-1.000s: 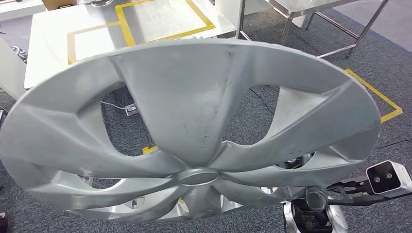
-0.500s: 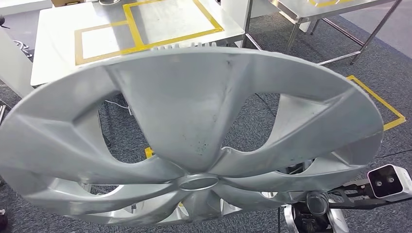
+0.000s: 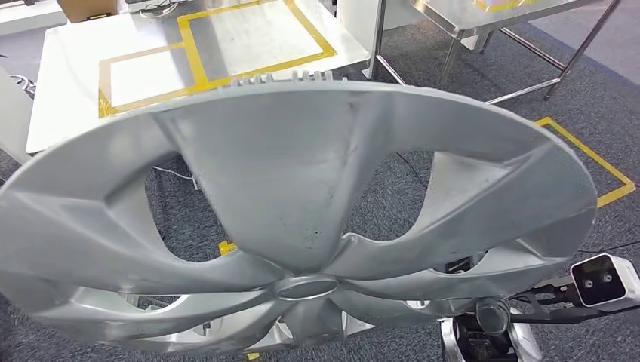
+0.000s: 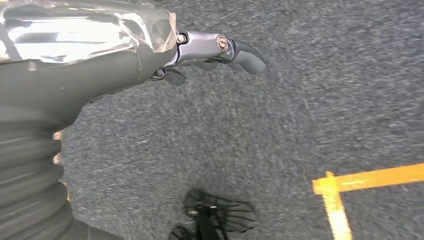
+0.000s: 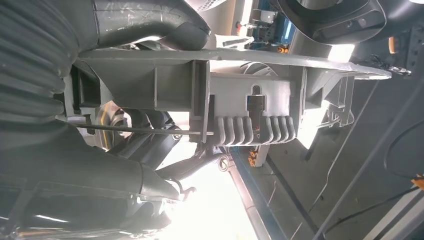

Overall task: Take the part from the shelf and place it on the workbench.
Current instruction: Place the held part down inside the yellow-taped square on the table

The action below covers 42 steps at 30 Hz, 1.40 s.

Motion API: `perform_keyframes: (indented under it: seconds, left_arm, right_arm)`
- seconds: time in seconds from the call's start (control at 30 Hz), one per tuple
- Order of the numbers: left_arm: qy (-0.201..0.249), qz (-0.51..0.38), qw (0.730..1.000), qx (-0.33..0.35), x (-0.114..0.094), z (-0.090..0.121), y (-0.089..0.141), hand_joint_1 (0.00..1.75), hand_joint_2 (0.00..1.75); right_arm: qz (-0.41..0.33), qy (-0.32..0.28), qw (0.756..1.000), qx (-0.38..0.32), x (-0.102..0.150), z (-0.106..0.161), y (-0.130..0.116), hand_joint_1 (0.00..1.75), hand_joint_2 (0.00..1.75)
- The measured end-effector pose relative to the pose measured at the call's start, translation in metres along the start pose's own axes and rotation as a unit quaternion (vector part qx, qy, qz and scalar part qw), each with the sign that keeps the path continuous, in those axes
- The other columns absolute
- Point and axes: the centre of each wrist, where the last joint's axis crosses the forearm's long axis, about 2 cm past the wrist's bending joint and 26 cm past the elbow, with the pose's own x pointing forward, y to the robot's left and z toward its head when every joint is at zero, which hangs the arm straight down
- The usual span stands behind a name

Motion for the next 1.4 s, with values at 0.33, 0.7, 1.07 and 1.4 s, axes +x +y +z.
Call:
perform_keyframes:
  seconds: [0.33,0.7,1.07,1.4]
  left_arm:
    - [0.001,0.001,1.000,-0.001,-0.0007,0.0007,-0.0005,0.00,1.75]
    - [0.001,0.008,1.000,0.000,0.0000,0.0010,-0.0034,0.00,1.75]
    - [0.007,0.003,1.000,0.003,-0.0040,0.0027,-0.0009,0.00,1.75]
    - [0.002,-0.004,1.000,-0.003,0.0013,0.0011,-0.0020,0.00,1.75]
  right_arm:
    - [0.000,-0.001,1.000,0.001,0.0002,-0.0002,0.0008,1.71,1.75]
    - [0.000,0.000,1.000,0.000,0.0000,0.0008,0.0014,1.71,1.75]
    - [-0.002,0.000,1.000,0.000,-0.0008,0.0005,0.0013,1.71,1.75]
    - [0.000,-0.002,1.000,0.001,-0.0003,0.0000,0.0002,1.71,1.75]
